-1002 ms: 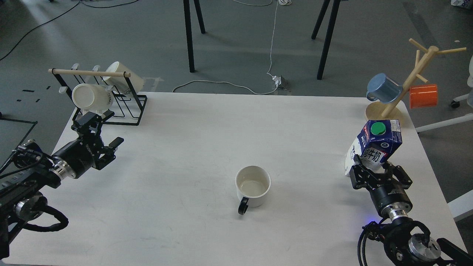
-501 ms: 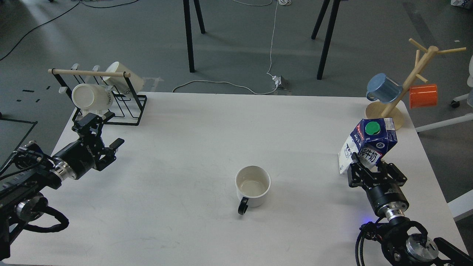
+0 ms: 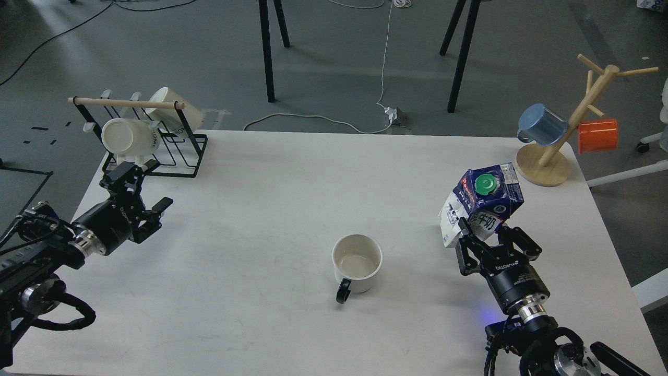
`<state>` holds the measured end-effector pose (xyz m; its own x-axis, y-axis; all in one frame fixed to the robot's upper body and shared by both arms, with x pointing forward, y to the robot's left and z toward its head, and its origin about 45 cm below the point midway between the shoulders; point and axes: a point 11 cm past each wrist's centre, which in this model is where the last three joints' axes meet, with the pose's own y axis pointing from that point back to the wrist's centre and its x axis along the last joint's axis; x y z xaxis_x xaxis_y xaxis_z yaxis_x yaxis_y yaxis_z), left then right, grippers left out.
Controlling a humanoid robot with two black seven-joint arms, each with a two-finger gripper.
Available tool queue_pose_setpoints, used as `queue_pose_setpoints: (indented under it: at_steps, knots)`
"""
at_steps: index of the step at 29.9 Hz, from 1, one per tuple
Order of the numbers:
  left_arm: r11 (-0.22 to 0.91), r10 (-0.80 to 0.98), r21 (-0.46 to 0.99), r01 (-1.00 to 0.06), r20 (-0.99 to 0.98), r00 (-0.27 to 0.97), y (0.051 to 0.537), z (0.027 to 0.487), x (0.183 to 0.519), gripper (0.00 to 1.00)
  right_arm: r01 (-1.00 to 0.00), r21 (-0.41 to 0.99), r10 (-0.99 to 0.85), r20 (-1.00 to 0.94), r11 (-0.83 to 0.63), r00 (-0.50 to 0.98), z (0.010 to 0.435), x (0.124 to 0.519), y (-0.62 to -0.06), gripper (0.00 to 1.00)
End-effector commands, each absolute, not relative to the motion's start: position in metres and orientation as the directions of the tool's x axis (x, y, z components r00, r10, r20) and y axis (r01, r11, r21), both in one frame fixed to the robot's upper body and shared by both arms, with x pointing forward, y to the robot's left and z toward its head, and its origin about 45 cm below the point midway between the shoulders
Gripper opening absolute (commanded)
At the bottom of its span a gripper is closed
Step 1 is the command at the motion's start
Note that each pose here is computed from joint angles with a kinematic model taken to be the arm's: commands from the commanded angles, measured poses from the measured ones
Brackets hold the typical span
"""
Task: Place cup and milk with both arms
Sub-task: 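Lift the milk carton with the right gripper and move it beside the mug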
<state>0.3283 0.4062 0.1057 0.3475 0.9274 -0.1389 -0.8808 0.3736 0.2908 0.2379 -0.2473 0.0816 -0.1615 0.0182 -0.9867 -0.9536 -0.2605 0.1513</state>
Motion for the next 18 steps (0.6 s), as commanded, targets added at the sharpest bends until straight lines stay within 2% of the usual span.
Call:
queue_pose_setpoints:
  at_steps: [1, 7, 18]
  knots:
    - [0.374, 0.927, 0.291, -0.881, -0.139, 0.348, 0.406, 0.106, 0.328, 0.99, -0.936, 0.16, 0.02, -0.984, -0.314, -0.175, 0.074, 0.225, -0.222, 0.55]
    - [0.372, 0.928, 0.293, -0.881, -0.139, 0.346, 0.407, 0.105, 0.328, 0.99, -0.922, 0.153, 0.025, -0.985, -0.355, -0.173, 0.07, 0.217, -0.193, 0.56]
    - [0.37, 0.929, 0.3, -0.879, -0.142, 0.342, 0.407, 0.102, 0.325, 0.99, -0.917, 0.184, 0.004, -0.98, -0.354, -0.198, 0.059, 0.208, -0.194, 0.56]
